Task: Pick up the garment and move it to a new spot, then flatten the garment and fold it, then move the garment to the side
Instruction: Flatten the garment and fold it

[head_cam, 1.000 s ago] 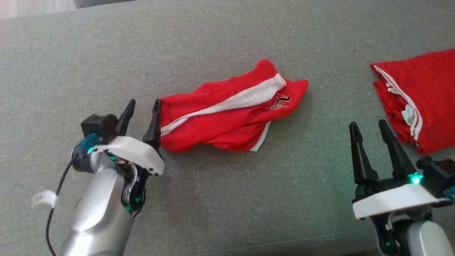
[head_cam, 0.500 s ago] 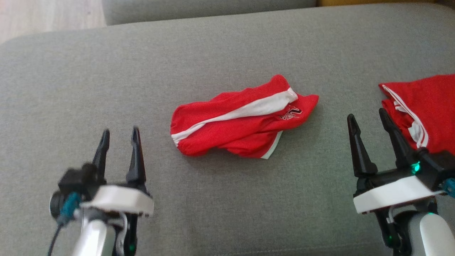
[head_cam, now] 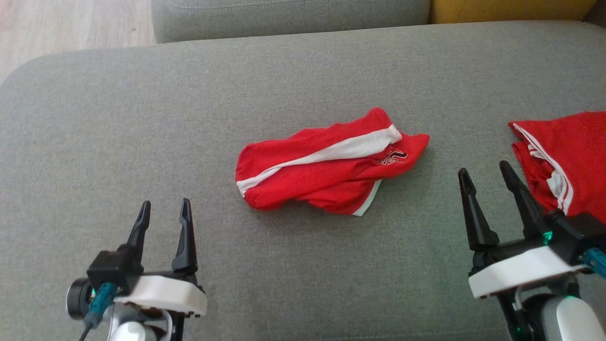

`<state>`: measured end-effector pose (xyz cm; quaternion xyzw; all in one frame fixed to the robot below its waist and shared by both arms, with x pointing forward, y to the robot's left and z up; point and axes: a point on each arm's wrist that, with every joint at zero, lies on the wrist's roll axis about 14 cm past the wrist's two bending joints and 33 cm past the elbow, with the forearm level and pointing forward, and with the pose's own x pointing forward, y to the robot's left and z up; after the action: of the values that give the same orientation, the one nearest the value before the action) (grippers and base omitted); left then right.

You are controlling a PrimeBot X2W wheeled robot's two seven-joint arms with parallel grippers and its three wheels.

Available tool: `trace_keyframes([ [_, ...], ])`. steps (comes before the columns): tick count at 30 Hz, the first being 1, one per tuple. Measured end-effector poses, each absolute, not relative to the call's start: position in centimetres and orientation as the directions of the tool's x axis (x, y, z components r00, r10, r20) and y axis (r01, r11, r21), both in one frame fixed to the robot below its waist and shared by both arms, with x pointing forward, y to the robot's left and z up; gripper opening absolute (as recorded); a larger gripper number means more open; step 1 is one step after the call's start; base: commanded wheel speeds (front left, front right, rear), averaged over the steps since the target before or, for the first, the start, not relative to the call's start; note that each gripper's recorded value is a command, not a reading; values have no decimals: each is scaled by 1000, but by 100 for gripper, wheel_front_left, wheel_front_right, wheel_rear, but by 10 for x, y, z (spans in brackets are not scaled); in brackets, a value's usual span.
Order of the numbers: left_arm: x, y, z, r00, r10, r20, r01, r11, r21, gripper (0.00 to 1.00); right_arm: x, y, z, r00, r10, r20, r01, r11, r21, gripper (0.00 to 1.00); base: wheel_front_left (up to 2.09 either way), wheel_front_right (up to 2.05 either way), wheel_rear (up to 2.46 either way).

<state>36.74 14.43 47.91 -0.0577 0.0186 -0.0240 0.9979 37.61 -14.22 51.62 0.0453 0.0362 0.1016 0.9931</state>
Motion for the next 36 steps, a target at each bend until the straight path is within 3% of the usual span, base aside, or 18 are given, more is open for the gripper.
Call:
trace_keyframes([
  [10,368,142,477,997,-60,-45,54,992,-116,100,377,-141,517,977,204,-61,-196,975,107,100,0,0,0],
  [20,400,96,442,938,-269,-217,227,953,-200,100,380,-142,502,975,199,-102,-184,973,137,100,0,0,0],
  [28,418,74,394,863,-337,-377,221,922,-318,100,376,-157,481,975,147,-167,-121,980,158,100,0,0,0],
  [29,417,73,390,856,-344,-387,223,919,-325,76,376,-159,480,975,142,-170,-115,981,157,100,0,0,0],
  [31,417,70,386,847,-353,-397,224,915,-336,0,375,-162,479,976,133,-172,-106,982,157,100,0,0,0],
  [36,418,68,385,838,-366,-404,226,908,-354,0,378,-165,479,978,122,-170,-94,982,165,100,0,0,0],
])
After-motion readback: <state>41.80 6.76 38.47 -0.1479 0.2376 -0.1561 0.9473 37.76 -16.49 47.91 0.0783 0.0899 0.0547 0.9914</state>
